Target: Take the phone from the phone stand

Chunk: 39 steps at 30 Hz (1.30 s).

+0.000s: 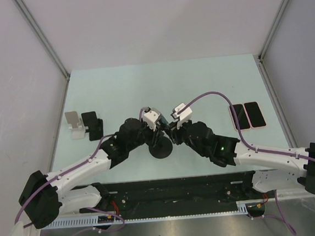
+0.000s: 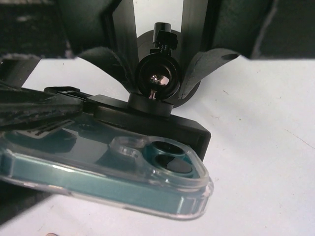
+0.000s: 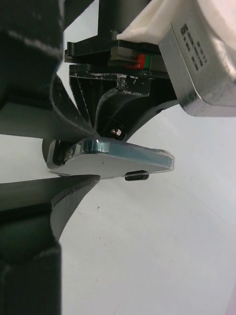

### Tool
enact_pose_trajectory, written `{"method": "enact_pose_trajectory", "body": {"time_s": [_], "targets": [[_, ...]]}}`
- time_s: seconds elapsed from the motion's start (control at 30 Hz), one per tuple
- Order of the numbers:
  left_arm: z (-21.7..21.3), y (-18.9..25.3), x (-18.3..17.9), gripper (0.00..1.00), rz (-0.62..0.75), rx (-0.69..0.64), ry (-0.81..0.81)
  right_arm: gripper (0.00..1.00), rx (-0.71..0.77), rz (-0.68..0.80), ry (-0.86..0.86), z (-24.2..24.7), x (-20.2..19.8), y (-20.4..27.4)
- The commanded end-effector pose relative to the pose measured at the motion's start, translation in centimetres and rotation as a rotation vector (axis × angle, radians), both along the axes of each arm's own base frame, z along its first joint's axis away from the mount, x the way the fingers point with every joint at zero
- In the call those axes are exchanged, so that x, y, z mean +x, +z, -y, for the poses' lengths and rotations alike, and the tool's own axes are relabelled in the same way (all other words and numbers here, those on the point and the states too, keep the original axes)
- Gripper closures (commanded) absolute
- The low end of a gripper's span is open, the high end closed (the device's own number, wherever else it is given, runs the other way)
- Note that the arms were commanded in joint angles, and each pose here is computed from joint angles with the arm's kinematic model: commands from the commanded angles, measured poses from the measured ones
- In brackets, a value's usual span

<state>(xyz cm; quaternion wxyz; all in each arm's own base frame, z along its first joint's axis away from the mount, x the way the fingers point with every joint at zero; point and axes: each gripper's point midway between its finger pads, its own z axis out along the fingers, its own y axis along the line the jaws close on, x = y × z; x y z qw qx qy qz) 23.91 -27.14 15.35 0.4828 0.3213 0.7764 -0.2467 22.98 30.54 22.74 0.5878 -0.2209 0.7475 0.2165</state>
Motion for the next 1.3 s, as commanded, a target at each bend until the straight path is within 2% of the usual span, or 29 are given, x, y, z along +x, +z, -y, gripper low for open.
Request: {"method": "enact_pose_trajectory", "body": {"time_s": [0.0, 0.03, 0.1, 0.13, 0.33, 0.47, 0.63, 0.8, 0.87, 0.9, 1.0, 1.27], "targets": [[0.0, 2.4, 0.6, 1.00, 0.038, -0.092, 0.070, 0.70, 0.075, 0.032, -0.039, -0.2, 0.7, 2.9], [-0.3, 2.4, 0.8, 1.00, 0.035, -0.095, 0.097, 0.83, 0.078, 0.030, -0.033, -0.2, 0.5, 3.0], [-1.2, 1.8, 1.4, 1.00, 0.026, -0.076, 0.162, 0.97, 0.078, 0.025, -0.025, -0.1, 0.1, 3.1], [-1.5, 1.6, 1.5, 1.00, 0.020, -0.065, 0.179, 1.00, 0.077, 0.024, -0.025, -0.1, 0.0, 3.1], [-4.6, 1.0, 2.7, 1.00, 0.027, -0.028, 0.360, 1.00, 0.042, 0.015, -0.011, 0.5, -1.4, 3.1], [-5.6, 1.2, 3.4, 1.00, 0.038, -0.019, 0.413, 1.00, -0.025, -0.022, 0.008, 0.9, -2.5, 1.8], [-5.9, 0.8, 3.3, 1.00, 0.028, 0.001, 0.410, 1.00, -0.010, -0.027, 0.016, 0.7, -2.8, 2.1], [-4.3, 1.2, 2.1, 1.00, 0.064, 0.025, 0.302, 1.00, 0.019, 0.014, -0.042, 0.7, -1.6, 3.0], [-3.3, 2.1, 1.7, 1.00, 0.096, -0.010, 0.265, 0.84, 0.061, 0.044, -0.061, 0.1, -0.8, 3.9], [-3.0, 2.2, 1.5, 1.00, 0.102, -0.019, 0.247, 0.70, 0.064, 0.053, -0.063, -0.1, -0.6, 4.0], [-2.7, 2.6, 1.0, 1.00, 0.123, -0.047, 0.222, 0.57, 0.080, 0.068, -0.102, -0.3, 0.6, 4.1], [-1.8, 2.6, 0.4, 1.00, 0.134, -0.034, 0.181, 0.48, 0.099, 0.095, -0.096, -1.1, 2.0, 4.8]]}}
